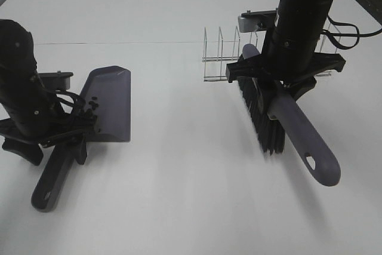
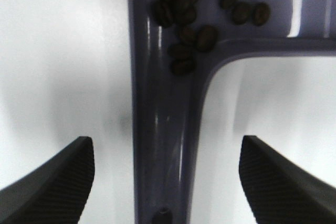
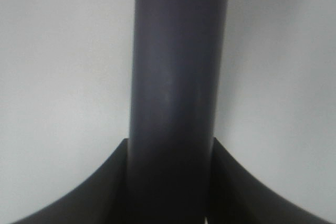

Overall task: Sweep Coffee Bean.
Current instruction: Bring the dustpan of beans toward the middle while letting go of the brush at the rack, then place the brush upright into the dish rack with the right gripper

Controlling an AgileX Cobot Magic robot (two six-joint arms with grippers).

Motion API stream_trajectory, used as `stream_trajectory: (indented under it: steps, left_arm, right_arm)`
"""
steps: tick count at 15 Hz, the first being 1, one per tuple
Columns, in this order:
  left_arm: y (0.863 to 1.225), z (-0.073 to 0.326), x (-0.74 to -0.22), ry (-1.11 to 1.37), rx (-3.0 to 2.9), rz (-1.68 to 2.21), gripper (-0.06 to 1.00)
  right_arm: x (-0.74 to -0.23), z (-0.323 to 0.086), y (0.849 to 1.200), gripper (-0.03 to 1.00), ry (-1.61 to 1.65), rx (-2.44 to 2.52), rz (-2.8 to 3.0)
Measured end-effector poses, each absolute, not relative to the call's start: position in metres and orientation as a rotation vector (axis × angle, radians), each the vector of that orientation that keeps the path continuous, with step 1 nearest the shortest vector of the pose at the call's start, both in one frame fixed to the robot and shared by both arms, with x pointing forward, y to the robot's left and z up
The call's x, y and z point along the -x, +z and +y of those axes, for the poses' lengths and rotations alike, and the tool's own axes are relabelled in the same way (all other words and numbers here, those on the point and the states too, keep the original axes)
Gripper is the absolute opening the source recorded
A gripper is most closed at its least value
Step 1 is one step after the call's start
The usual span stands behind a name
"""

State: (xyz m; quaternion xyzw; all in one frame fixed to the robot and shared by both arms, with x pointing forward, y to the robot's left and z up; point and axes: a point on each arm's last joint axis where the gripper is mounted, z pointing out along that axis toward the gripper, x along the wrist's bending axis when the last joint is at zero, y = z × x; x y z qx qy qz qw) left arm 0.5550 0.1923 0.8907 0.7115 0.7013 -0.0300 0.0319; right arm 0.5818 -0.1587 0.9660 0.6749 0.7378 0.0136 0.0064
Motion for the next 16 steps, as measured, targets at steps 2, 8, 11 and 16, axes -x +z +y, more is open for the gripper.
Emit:
stream_trajectory:
  steps: [2, 8, 11, 16]
  left_arm:
    - [0.925, 0.193, -0.554, -0.017, -2.132, 2.092, 0.7]
    - [1.004, 0.205, -0.538, 0.221, -2.071, 1.921, 0.7]
    - [1.008, 0.208, -0.535, 0.238, -2.082, 1.931, 0.7]
    - [1.007, 0.209, -0.533, 0.228, -2.104, 1.946, 0.7]
  right_arm:
    - [-0.591, -0.155, 0.967, 0.29, 0.057, -2.097, 2.307]
    - [-0.627, -0.147, 0.933, 0.29, -0.171, -2.067, 2.331]
    - [-0.644, -0.142, 0.932, 0.29, -0.123, -2.094, 2.31]
    - [-0.666, -0.153, 0.931, 0.3, -0.022, -2.187, 2.286]
